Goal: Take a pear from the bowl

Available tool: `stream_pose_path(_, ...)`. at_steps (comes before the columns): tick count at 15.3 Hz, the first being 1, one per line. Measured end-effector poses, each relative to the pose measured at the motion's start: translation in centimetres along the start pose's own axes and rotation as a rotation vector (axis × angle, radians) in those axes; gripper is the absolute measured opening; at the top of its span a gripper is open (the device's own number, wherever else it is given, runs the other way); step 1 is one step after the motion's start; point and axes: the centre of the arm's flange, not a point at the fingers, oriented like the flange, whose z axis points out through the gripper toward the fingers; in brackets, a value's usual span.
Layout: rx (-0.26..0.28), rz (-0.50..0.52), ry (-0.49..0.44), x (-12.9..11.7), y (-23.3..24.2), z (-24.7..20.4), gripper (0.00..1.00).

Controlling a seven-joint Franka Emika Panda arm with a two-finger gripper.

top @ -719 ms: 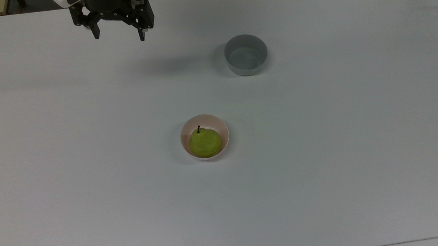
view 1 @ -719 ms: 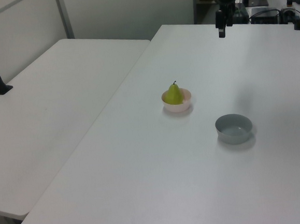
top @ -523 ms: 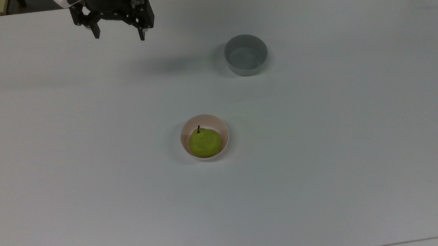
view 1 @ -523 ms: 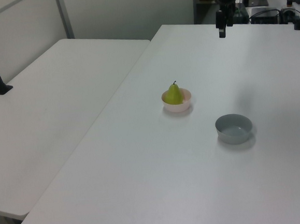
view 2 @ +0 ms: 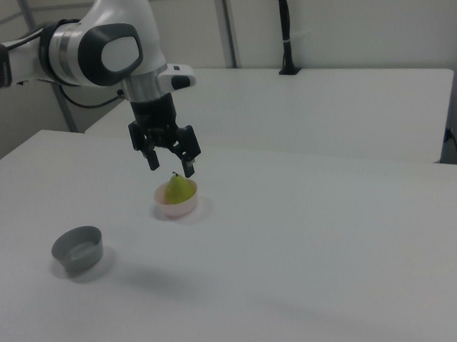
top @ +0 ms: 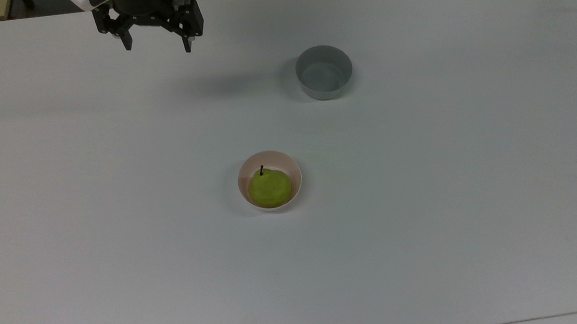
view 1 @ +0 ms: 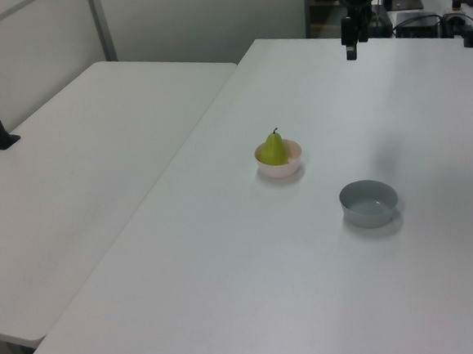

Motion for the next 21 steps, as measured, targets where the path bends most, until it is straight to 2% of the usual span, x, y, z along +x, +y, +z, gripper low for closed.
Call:
stream_pose_path(7,-0.001,-0.017,-0.006,0.1,-0.2,0.4,1.00)
stream_pose_path(10,-0.005,-0.029,0.017,1.0,-0.7,1.0,1.00)
stream_pose_path(15,-0.012,-0.064,0.044,3.1,-3.1,2.1,1.00)
stream_pose_path(21,0.033,-0.110,0.049,7.6,-8.6,4.5,1.00)
